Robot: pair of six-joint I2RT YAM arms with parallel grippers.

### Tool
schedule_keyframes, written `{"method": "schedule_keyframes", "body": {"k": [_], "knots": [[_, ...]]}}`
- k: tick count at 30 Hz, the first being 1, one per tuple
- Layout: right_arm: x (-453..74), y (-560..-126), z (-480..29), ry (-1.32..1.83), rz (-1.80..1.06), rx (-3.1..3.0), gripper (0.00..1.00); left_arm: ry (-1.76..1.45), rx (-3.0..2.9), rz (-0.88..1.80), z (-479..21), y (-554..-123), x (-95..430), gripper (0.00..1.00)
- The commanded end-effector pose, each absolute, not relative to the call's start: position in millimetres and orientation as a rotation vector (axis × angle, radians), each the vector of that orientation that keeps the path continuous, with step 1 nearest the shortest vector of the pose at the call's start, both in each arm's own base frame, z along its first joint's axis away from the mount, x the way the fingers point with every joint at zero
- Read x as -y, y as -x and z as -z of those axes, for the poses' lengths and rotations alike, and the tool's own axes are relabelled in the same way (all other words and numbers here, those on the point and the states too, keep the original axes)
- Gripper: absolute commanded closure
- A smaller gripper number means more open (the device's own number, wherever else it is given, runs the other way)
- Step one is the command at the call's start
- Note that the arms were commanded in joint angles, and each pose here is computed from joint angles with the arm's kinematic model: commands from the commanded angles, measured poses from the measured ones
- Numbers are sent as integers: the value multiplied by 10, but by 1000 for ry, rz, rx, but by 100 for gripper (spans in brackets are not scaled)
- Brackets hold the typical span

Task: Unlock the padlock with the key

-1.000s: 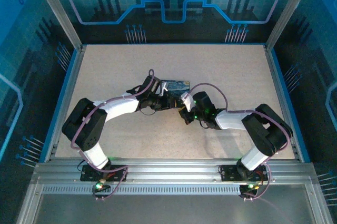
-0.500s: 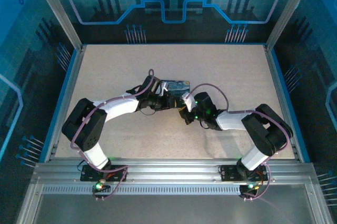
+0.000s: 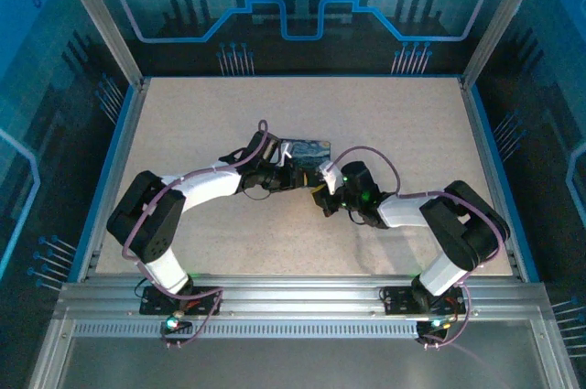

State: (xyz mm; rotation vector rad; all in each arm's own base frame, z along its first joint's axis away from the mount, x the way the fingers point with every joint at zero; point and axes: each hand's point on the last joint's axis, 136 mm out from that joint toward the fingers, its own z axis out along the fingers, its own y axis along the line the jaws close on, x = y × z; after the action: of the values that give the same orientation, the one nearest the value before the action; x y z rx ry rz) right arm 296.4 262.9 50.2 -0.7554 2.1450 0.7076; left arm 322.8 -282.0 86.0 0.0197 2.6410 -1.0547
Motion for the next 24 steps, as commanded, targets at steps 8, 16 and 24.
{"method": "schedule_keyframes", "body": {"k": [8,16,24], "knots": [[-2683,-3103,-664,725,-746,-2076,100,-83,-2574,1129,-1145,-3207,2938,78],[-2716,-3137,-642,724,-756,-2078,100,-83,-2578,1126,-1137,-3205,2938,78],[-2739,-3145,-694,719,-783,-2048,100,-86,-2581,1126,-1138,-3196,2946,78]]}}
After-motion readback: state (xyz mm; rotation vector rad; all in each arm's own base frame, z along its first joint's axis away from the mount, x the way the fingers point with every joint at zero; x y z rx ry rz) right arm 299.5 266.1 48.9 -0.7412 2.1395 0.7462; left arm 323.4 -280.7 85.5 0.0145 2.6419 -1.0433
